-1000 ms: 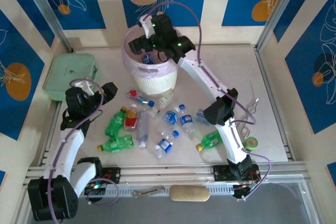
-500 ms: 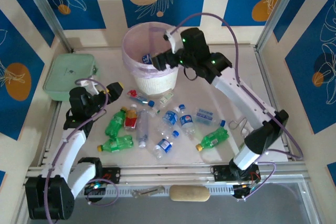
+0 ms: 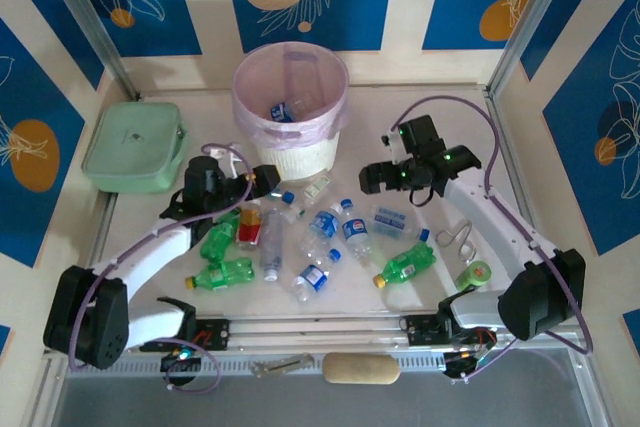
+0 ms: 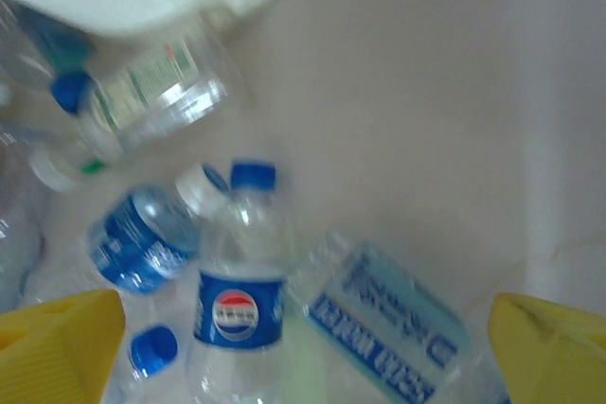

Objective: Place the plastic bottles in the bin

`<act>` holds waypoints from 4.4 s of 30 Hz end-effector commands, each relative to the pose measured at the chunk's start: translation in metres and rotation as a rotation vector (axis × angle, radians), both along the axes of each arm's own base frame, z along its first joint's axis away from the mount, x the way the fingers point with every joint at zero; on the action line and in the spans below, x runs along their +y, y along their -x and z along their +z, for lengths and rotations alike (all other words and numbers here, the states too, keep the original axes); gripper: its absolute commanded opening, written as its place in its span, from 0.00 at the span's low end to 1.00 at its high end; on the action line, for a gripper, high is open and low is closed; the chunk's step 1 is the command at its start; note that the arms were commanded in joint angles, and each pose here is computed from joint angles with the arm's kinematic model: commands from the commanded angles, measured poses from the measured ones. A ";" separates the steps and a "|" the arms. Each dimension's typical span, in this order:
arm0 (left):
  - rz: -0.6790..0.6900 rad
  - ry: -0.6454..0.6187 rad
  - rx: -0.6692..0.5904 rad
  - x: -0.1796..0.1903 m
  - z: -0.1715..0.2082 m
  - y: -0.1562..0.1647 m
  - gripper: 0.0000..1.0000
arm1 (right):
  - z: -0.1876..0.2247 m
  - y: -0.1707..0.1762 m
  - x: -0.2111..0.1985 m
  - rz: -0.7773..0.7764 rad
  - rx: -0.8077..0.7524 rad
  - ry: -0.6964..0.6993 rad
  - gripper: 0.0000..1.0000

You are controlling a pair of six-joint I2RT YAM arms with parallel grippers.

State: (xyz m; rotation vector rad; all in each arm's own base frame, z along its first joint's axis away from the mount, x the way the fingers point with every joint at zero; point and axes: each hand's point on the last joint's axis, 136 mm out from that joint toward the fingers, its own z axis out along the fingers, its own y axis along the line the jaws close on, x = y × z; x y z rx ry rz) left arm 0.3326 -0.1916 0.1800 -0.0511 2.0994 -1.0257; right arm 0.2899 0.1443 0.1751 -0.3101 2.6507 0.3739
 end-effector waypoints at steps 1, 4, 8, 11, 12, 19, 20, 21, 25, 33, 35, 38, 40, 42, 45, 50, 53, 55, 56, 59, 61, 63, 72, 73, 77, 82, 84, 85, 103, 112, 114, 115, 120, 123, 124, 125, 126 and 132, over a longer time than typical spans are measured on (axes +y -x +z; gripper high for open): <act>0.035 0.027 -0.086 -0.004 0.027 -0.016 0.99 | -0.037 0.048 -0.004 0.015 0.206 0.033 0.99; 0.042 0.024 -0.085 -0.005 0.027 -0.019 0.99 | -0.053 0.065 -0.013 0.011 0.272 0.143 0.99; 0.037 0.022 -0.088 -0.006 0.029 -0.019 0.99 | -0.064 0.068 -0.028 0.002 0.286 0.307 0.99; 0.041 0.012 -0.091 -0.004 0.029 -0.017 0.99 | -0.075 0.068 -0.035 -0.012 0.336 0.399 0.99; 0.042 0.004 -0.091 -0.003 0.028 -0.016 0.99 | -0.077 0.068 -0.036 -0.001 0.340 0.427 0.99; 0.058 -0.051 -0.110 0.006 0.029 -0.009 0.99 | -0.096 0.063 -0.043 0.067 0.388 0.601 0.99; 0.063 -0.055 -0.112 0.007 0.029 -0.009 1.00 | -0.098 0.062 -0.044 0.075 0.389 0.612 0.99; 0.065 -0.056 -0.114 0.008 0.029 -0.008 0.99 | -0.101 0.060 -0.044 0.083 0.386 0.618 0.99; 0.068 -0.057 -0.117 0.009 0.029 -0.008 1.00 | -0.108 0.041 -0.047 0.080 0.361 0.595 0.99; 0.084 -0.071 -0.127 0.014 0.033 -0.003 1.00 | -0.110 -0.007 -0.032 0.052 0.291 0.398 0.99; 0.092 -0.081 -0.133 0.017 0.035 -0.002 0.99 | -0.115 -0.012 -0.034 0.041 0.302 0.388 0.99; 0.096 -0.088 -0.137 0.019 0.037 -0.001 0.99 | -0.126 -0.016 -0.036 0.022 0.322 0.367 0.99; 0.099 -0.090 -0.137 0.020 0.037 0.000 0.99 | -0.130 -0.016 -0.036 0.017 0.331 0.354 0.99; 0.101 -0.091 -0.138 0.020 0.037 0.000 0.99 | -0.135 -0.016 -0.036 0.015 0.340 0.353 0.99; 0.104 -0.091 -0.136 0.020 0.036 0.000 0.99 | -0.142 -0.013 -0.036 0.015 0.357 0.351 1.00; 0.101 -0.084 -0.137 0.019 0.038 -0.001 0.99 | -0.154 -0.010 -0.036 0.014 0.389 0.352 0.95; 0.104 -0.082 -0.141 0.019 0.040 -0.002 0.99 | -0.156 -0.009 -0.036 0.013 0.395 0.346 0.91; 0.106 -0.081 -0.141 0.019 0.041 -0.003 0.99 | -0.157 -0.009 -0.036 0.012 0.395 0.347 0.87; 0.107 -0.080 -0.143 0.019 0.042 -0.003 0.99 | -0.157 -0.009 -0.036 0.011 0.396 0.346 0.84; 0.107 -0.081 -0.145 0.019 0.043 -0.003 0.99 | -0.156 -0.009 -0.036 0.011 0.394 0.342 0.78; 0.110 -0.082 -0.148 0.020 0.043 -0.004 0.99 | -0.155 -0.009 -0.036 0.012 0.394 0.342 0.74; 0.111 -0.084 -0.148 0.020 0.043 -0.004 0.99 | -0.153 -0.010 -0.036 0.011 0.389 0.340 0.69; 0.129 -0.095 -0.152 0.024 0.043 -0.004 0.99 | -0.133 -0.019 -0.034 -0.006 0.332 0.309 0.55; 0.133 -0.100 -0.152 0.025 0.042 -0.003 0.99 | -0.128 -0.021 -0.034 -0.008 0.319 0.306 0.54; 0.173 -0.112 -0.157 0.035 0.043 -0.005 0.99 | -0.095 -0.032 -0.030 -0.029 0.233 0.265 0.46; 0.245 -0.099 -0.160 0.055 0.044 -0.005 0.99 | -0.024 -0.050 -0.015 -0.043 0.063 0.142 0.36; 0.269 -0.095 -0.158 0.062 0.043 -0.005 0.99 | 0.011 -0.059 -0.005 -0.038 -0.019 0.081 0.36; 0.280 -0.094 -0.152 0.066 0.041 -0.005 0.99 | 0.029 -0.063 0.000 -0.031 -0.063 0.050 0.36; 0.343 -0.064 -0.072 0.097 0.015 0.012 1.00 | 0.273 -0.132 0.130 0.161 -0.751 -0.274 0.37; 0.345 -0.099 -0.073 0.104 0.012 0.027 0.99 | 0.266 -0.188 0.200 0.238 -0.784 -0.333 0.37; 0.351 -0.109 -0.073 0.106 0.011 0.029 0.99 | 0.252 -0.198 0.210 0.246 -0.763 -0.314 0.37; 0.354 -0.113 -0.071 0.107 0.010 0.031 1.00 | 0.244 -0.202 0.215 0.254 -0.752 -0.304 0.38; 0.357 -0.118 -0.061 0.108 0.003 0.034 0.99 | 0.202 -0.211 0.239 0.293 -0.697 -0.282 0.39; 0.357 -0.116 -0.060 0.108 0.002 0.035 0.99 | 0.177 -0.211 0.249 0.310 -0.646 -0.273 0.40; 0.359 -0.116 -0.065 0.109 0.003 0.036 0.99 | 0.168 -0.211 0.252 0.312 -0.628 -0.267 0.40; 0.363 -0.118 -0.069 0.110 0.004 0.036 1.00 | 0.161 -0.210 0.254 0.314 -0.611 -0.263 0.40; 0.368 -0.120 -0.071 0.111 0.004 0.037 1.00 | 0.155 -0.209 0.255 0.316 -0.597 -0.259 0.40; 0.382 -0.122 -0.074 0.114 0.004 0.037 0.99 | 0.120 -0.208 0.260 0.317 -0.518 -0.237 0.41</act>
